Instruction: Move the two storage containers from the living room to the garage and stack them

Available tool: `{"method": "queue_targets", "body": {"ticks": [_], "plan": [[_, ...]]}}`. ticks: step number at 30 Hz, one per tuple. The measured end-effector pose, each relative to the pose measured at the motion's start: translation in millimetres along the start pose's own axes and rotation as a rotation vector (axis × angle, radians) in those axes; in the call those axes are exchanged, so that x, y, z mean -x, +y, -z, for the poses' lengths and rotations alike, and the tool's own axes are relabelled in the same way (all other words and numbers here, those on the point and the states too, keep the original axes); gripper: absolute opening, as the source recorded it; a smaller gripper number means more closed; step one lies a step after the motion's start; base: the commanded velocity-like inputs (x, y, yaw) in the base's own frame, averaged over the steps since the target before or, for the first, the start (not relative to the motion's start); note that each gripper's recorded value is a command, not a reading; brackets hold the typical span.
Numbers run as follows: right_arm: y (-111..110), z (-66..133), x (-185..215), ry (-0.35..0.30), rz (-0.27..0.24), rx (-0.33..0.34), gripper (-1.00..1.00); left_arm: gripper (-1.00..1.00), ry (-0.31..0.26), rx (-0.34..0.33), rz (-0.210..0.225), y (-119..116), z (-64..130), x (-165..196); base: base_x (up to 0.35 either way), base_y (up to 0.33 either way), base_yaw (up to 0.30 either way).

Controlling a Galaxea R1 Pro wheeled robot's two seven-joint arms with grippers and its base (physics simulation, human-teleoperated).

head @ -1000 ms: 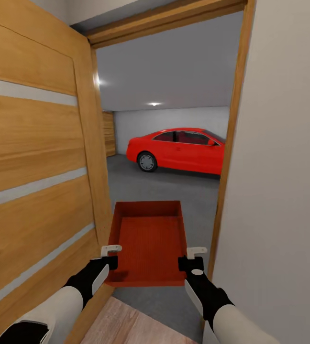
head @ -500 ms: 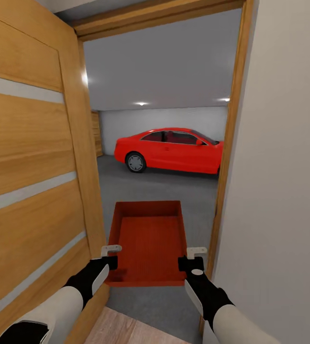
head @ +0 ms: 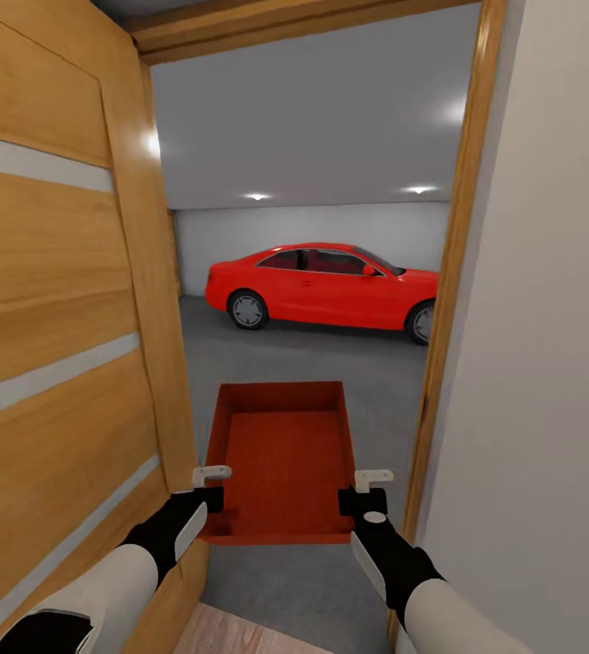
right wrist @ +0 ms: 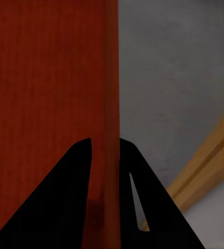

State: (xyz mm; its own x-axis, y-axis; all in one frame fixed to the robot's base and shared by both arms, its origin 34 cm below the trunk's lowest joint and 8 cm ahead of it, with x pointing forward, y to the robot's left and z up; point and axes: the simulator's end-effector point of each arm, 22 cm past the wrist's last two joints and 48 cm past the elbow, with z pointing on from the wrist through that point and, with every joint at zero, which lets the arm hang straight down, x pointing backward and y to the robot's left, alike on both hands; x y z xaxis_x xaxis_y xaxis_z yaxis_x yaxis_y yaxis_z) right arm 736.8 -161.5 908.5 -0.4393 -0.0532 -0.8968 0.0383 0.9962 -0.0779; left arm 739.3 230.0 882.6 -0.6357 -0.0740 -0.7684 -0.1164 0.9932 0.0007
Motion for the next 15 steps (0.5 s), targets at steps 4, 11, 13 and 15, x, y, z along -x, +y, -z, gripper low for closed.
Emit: {"method": "queue_targets", "body": {"ticks": [4, 11, 13, 15], "plan": [[0.0, 0.0, 0.0, 0.0, 0.0, 0.0, -1.0, -1.0, 0.0, 0.0, 0.0, 0.0, 0.0, 0.1, 0.178, 0.184, -0.241], [0.0, 0.0, -0.1, 0.0, 0.0, 0.0, -1.0, -1.0, 0.0, 0.0, 0.0, 0.0, 0.0, 0.0, 0.18, 0.184, -0.242], [0.0, 0.0, -0.1, 0.0, 0.0, 0.0, -1.0, -1.0, 0.0, 0.0, 0.0, 0.0, 0.0, 0.0, 0.18, 0.184, -0.242], [0.0, 0.0, -0.1, 0.0, 0.0, 0.0, -1.0, -1.0, 0.0, 0.0, 0.0, 0.0, 0.0, 0.0, 0.18, 0.184, -0.242]]}}
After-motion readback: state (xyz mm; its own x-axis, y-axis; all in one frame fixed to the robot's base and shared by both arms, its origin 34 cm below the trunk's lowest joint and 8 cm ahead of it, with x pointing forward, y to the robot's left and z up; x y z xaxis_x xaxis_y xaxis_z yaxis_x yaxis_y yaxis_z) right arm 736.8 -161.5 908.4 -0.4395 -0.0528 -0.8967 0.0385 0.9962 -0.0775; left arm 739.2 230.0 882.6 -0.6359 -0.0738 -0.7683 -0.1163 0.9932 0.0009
